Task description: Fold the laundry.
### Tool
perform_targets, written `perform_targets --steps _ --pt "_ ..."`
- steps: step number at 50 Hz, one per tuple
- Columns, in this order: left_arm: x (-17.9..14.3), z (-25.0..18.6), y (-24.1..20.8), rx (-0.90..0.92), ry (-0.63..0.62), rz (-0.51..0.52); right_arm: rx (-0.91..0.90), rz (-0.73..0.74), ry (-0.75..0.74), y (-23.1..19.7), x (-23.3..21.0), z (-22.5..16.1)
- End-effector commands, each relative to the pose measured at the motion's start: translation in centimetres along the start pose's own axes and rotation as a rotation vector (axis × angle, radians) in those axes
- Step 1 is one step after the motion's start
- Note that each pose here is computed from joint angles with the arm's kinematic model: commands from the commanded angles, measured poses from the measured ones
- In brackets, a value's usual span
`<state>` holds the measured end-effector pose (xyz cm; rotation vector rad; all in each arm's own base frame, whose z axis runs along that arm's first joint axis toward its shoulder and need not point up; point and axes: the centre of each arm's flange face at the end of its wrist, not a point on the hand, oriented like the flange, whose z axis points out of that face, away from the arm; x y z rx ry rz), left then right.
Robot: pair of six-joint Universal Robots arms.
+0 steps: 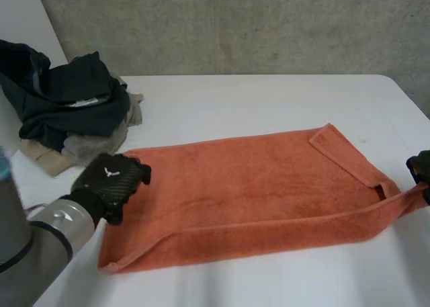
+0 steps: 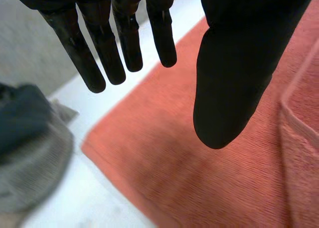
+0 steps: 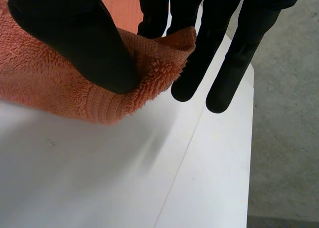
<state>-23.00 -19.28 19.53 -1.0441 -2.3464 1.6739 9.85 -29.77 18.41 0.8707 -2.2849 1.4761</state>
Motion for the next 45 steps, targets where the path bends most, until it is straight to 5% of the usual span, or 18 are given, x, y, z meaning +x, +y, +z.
perform_targets --steps 1,20,29,45 --pt "1.2 0.8 2.3 -0.119 0.011 -0.01 -0.003 0.001 -0.005 0.2 -0.2 0.0" --pt "1.3 -2.4 -0.1 -0.016 -0.048 -0.05 -0.001 -0.004 -0.001 0.3 -0.3 0.0" --pt "4.5 -5.2 0.7 -0.064 0.062 -0.069 -0.003 -0.002 0.0 0.4 -0.4 0.0" --pt "3.8 -3.2 4.3 -0.227 -0.11 -0.027 -0.014 0.002 -0.019 0.7 -0.9 -0.2"
